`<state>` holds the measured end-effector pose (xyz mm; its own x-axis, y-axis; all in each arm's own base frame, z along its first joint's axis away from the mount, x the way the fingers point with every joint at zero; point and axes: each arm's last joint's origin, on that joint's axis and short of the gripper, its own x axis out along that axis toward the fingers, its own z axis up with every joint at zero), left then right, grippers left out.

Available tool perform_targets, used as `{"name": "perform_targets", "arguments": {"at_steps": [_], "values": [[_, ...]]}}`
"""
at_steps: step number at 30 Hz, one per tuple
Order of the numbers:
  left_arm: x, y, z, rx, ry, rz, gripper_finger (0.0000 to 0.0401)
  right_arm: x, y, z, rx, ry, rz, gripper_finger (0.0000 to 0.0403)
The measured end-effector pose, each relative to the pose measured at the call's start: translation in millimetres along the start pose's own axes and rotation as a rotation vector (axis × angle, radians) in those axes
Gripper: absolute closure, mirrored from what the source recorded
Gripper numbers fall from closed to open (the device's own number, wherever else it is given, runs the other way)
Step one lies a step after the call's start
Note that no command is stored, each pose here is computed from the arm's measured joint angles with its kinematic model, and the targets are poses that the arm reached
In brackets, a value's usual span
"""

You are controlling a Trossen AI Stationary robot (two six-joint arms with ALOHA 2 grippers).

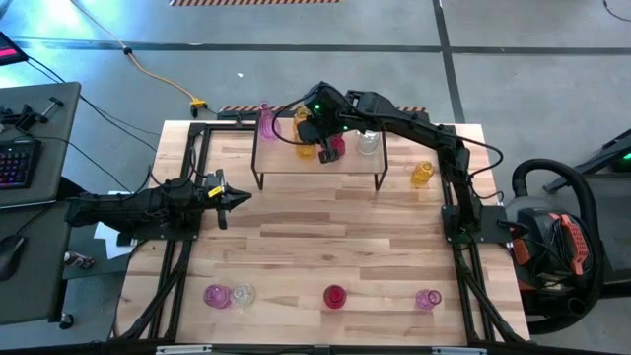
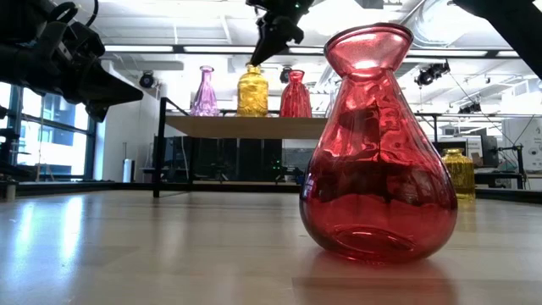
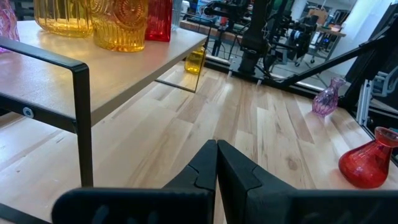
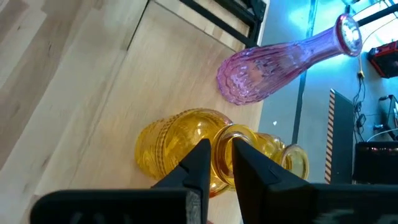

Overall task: Sort vases onto shelf
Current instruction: Put the bottom yellow vase on the shelf and align it with the other yellow vase

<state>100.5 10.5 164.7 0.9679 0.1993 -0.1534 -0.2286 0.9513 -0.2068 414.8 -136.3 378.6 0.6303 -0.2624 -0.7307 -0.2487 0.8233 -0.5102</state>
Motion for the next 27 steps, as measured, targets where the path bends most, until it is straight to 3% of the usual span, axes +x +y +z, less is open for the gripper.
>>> {"name": "perform_targets", "arguments": {"at_steps": [27], "values": [[0.0, 0.0, 0.0, 0.0, 0.0, 0.0, 0.0398, 7.2, -5.6, -2.6, 0.031, 0.003, -0.015, 0.0361]]}}
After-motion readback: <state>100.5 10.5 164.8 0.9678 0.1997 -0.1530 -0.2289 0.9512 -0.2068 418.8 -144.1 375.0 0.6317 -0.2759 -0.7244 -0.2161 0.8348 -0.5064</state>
